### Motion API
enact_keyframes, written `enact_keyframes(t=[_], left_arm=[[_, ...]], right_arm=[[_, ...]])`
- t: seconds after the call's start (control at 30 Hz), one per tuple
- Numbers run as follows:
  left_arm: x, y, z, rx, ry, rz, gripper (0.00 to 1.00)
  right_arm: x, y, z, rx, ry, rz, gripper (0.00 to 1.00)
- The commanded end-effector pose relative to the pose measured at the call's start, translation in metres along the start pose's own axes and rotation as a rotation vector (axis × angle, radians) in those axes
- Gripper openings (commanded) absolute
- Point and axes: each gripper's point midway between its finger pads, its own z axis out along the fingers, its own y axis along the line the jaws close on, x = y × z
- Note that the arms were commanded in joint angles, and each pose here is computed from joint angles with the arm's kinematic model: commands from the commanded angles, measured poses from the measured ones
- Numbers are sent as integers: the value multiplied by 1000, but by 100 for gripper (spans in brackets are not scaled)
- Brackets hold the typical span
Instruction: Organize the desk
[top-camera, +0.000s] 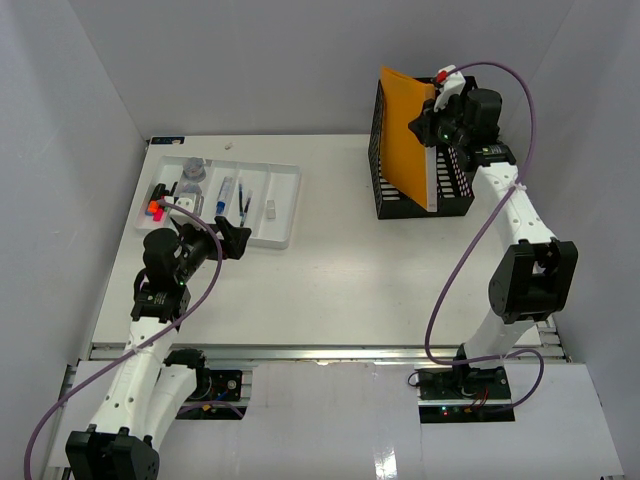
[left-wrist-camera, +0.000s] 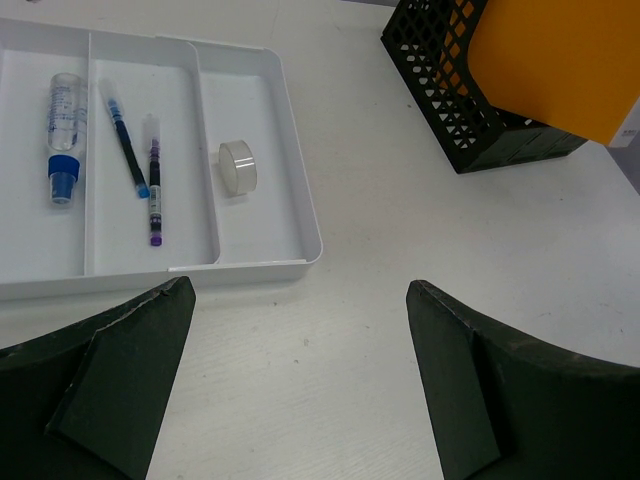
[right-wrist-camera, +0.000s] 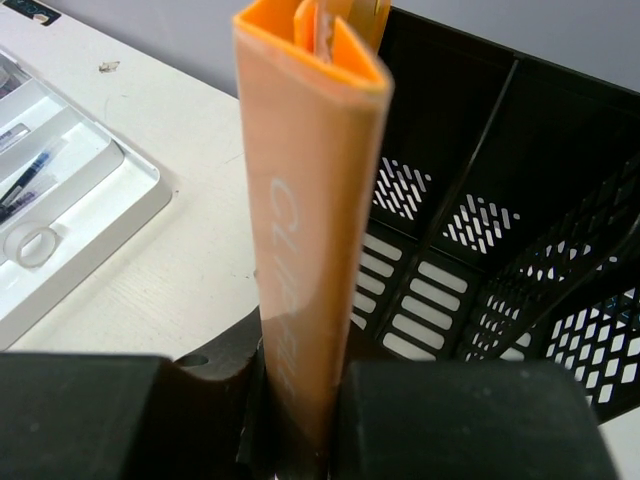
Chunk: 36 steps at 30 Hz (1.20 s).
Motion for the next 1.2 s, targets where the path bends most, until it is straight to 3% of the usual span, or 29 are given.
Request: enact_keyframes(t=[0.0,0.13,0.47,0.83,1.17], left_arm=[[-5,-4,-3,21,-23,6,98],[-4,-5,-2,25,-21,4,98],[-1,-2,0,18,-9,1,98],[5,2,3,6,14,-9,98],[9,4,5,0,27,-17,98]], right_arm=[[-51,14,-22,-23,-152,-60,8],[-99,12,-46,49,-374,-180,8],[-144,8,-55,73,-498,-208,8],[-140,16,-45,-1,-670,-210,8],[-94,27,-59,-44,-805,-170,8]])
